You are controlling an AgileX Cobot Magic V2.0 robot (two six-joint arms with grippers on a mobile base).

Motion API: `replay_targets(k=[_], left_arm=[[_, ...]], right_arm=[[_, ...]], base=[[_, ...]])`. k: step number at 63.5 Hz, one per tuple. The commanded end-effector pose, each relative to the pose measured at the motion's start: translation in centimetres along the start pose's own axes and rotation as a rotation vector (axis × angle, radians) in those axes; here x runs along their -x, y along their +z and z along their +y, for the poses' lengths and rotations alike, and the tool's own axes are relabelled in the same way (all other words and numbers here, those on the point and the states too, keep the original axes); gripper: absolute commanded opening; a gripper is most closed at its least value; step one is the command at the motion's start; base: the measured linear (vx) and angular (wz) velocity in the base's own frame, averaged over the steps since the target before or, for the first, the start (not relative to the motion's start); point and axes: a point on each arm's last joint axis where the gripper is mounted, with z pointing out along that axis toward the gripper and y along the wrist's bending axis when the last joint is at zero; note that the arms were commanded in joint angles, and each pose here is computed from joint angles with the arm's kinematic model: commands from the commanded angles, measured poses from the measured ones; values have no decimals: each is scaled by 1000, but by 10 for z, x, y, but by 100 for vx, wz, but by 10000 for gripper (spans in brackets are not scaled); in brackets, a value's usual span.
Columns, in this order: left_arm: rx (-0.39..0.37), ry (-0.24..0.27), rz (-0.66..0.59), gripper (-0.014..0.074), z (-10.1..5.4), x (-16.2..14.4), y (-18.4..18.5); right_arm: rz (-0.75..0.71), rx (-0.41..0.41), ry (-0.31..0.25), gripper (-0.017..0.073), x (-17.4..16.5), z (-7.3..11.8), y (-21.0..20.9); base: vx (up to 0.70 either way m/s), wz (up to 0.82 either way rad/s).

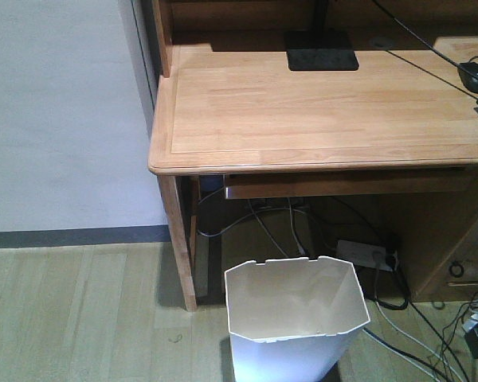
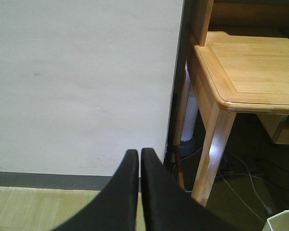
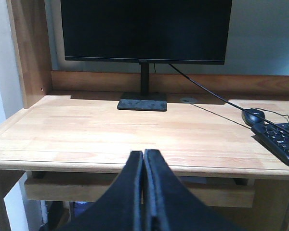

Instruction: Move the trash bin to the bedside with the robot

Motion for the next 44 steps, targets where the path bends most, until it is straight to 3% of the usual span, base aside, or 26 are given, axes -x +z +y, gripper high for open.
replay_targets(k=[1,44], left_arm=[[-11,-6,-76,-6,-1,5,-1],[-11,-6,-76,-6,-1,5,-1]], right_arm=[[-77,-10,-16,-9,5,-1,-1],[-76,-10,-16,-9,5,-1,-1]], base=[[0,0],[0,0]])
